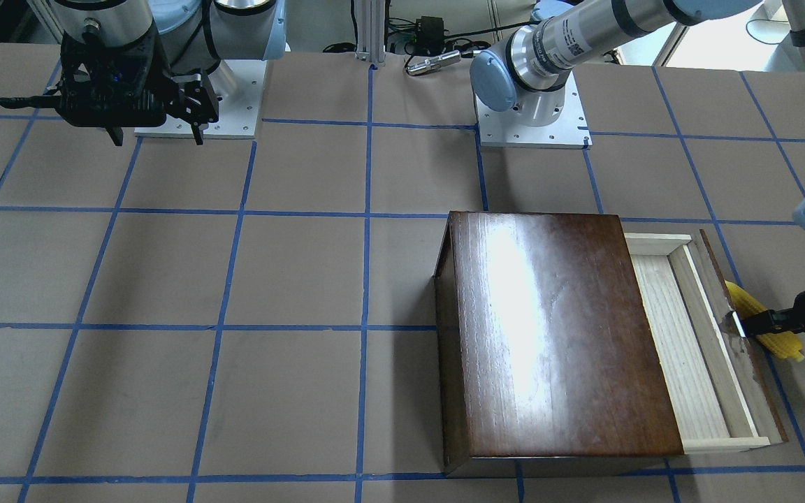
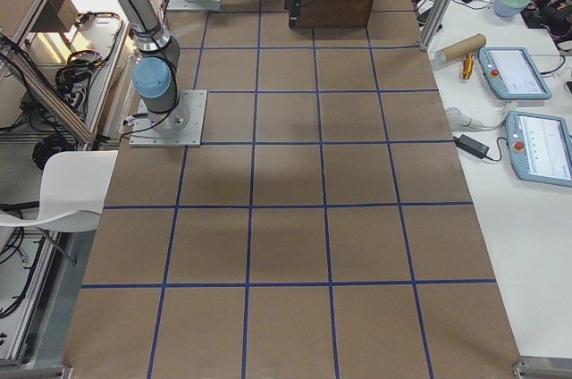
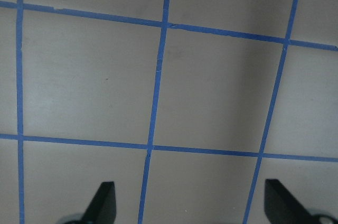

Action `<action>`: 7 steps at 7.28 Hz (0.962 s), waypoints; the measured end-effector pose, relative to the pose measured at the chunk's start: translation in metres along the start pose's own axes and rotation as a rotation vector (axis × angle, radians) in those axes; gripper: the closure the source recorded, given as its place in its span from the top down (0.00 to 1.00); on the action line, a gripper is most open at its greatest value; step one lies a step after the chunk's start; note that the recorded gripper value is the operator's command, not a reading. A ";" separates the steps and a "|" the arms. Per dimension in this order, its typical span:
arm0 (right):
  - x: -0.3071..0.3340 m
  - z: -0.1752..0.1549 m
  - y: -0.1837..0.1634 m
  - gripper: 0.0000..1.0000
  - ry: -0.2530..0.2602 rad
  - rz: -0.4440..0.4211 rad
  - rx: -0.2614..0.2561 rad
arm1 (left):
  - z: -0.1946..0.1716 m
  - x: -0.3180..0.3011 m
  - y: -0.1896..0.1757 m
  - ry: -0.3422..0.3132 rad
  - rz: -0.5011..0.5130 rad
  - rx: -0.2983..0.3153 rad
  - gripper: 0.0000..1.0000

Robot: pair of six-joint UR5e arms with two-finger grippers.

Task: Open drawer and put corn inside
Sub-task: 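Lower the left gripper and grasp the yellow corn cob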

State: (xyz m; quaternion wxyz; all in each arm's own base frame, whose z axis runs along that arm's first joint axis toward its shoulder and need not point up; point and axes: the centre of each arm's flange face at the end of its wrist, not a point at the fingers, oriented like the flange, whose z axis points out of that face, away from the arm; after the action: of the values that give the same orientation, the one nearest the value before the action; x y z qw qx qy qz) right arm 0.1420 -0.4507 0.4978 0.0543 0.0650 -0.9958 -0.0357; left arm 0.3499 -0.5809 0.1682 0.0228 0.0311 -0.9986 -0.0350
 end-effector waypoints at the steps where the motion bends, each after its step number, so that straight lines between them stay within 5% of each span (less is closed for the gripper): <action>1: 0.000 0.000 0.000 1.00 0.000 0.000 0.000 | 0.002 0.000 0.000 0.001 0.000 -0.002 0.94; 3: 0.000 0.000 0.000 1.00 0.000 -0.001 0.000 | 0.000 -0.001 -0.002 -0.002 0.002 0.002 0.14; 4: 0.000 0.000 0.000 1.00 -0.001 0.000 0.000 | 0.000 0.000 -0.003 -0.003 0.002 0.003 0.00; 7: 0.000 0.000 0.000 1.00 0.000 0.000 0.000 | -0.002 0.002 -0.002 -0.004 0.000 0.005 0.00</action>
State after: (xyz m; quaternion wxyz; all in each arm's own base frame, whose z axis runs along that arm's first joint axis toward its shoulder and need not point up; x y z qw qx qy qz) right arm 0.1420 -0.4508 0.4977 0.0542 0.0651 -0.9958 -0.0359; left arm 0.3480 -0.5832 0.1697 0.0207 0.0309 -0.9988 -0.0326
